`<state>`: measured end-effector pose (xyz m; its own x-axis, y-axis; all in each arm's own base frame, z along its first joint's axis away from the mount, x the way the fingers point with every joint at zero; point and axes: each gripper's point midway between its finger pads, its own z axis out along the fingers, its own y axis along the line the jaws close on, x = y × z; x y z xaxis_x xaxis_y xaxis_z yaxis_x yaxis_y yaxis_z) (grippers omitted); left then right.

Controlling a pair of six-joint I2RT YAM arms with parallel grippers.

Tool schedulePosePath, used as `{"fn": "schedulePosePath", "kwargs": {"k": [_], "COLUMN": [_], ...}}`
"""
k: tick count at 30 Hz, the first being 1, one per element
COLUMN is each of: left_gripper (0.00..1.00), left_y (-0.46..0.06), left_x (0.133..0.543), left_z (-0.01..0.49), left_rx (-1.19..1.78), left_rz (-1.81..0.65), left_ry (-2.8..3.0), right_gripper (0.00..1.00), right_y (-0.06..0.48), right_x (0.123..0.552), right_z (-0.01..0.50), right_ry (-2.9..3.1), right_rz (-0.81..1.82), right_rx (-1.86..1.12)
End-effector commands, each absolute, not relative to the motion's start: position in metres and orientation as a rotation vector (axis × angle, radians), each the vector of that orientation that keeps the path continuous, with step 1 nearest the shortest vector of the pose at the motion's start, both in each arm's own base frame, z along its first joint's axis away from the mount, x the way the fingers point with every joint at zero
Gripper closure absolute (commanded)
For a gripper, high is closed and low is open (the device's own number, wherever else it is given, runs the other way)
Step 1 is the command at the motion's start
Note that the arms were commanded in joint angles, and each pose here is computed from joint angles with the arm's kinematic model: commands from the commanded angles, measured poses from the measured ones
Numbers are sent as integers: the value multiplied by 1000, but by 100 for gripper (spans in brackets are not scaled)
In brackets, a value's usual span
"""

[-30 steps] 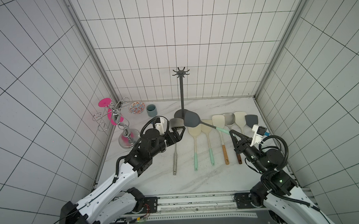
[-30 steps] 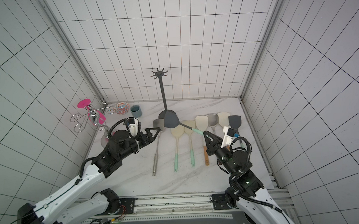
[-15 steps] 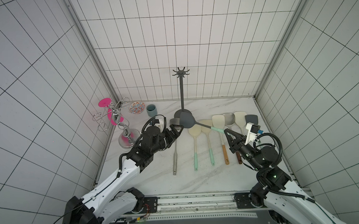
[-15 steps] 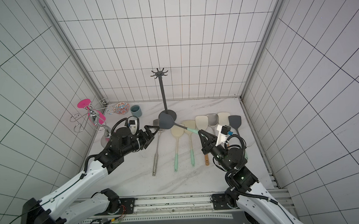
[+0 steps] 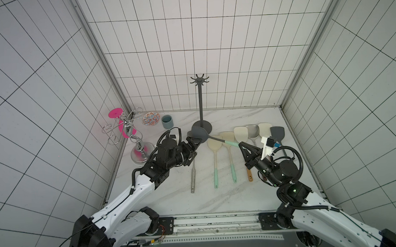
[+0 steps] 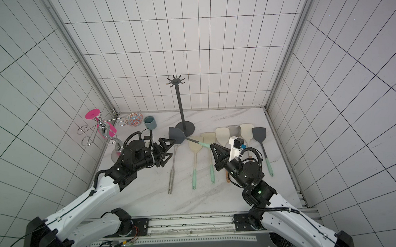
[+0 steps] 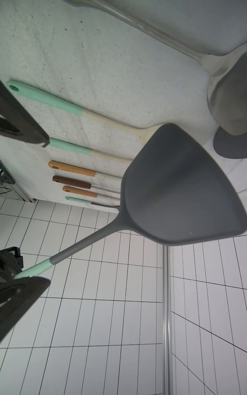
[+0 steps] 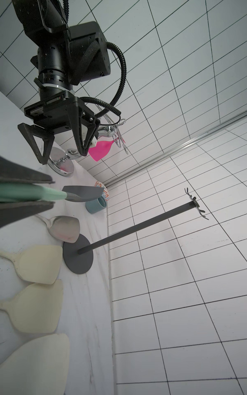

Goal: Take the spatula off the kitchen utensil rack
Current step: Place the spatula at the center of the board.

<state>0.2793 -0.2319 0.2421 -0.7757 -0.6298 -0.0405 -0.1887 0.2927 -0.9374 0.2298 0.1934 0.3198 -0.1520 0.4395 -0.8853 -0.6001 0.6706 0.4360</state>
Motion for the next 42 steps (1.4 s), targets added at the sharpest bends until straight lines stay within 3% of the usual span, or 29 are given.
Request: {"fn": "schedulePosePath", "kwargs": {"k": [1,14,17,26,34,35,42], "left_gripper": [3,4,9,42,96,100,100], "left_y": [-241,-264,-267,-271,-266,-266,-252], "left_x": [281,288,291,298,303,303,309], "left_z": [251,263,259,244,236,234,229], "left_rx": [-810,-987,-1044,-1107,-1126,-1126,-1104], "left_rz": [-1591,-1745,-1745,-1713,-1664,-1659,-1544], "left_ry": [2157,2123,2113,2138,2133,2140,2147], "right_gripper": [100,100,100,100,100,100,100], "right_y": [195,232,242,259,260,260,259], "right_x": [228,221,216,205,200,199,198], "right_z": [327,333,333,335,335,335,329], "right_ry": [1385,1346,1339,1320,1310,1308,1326], "right_rz": [875,841,826,793,807,810,809], "right_rx": [-156,-240,-267,-315,-318,-318,-323]}}
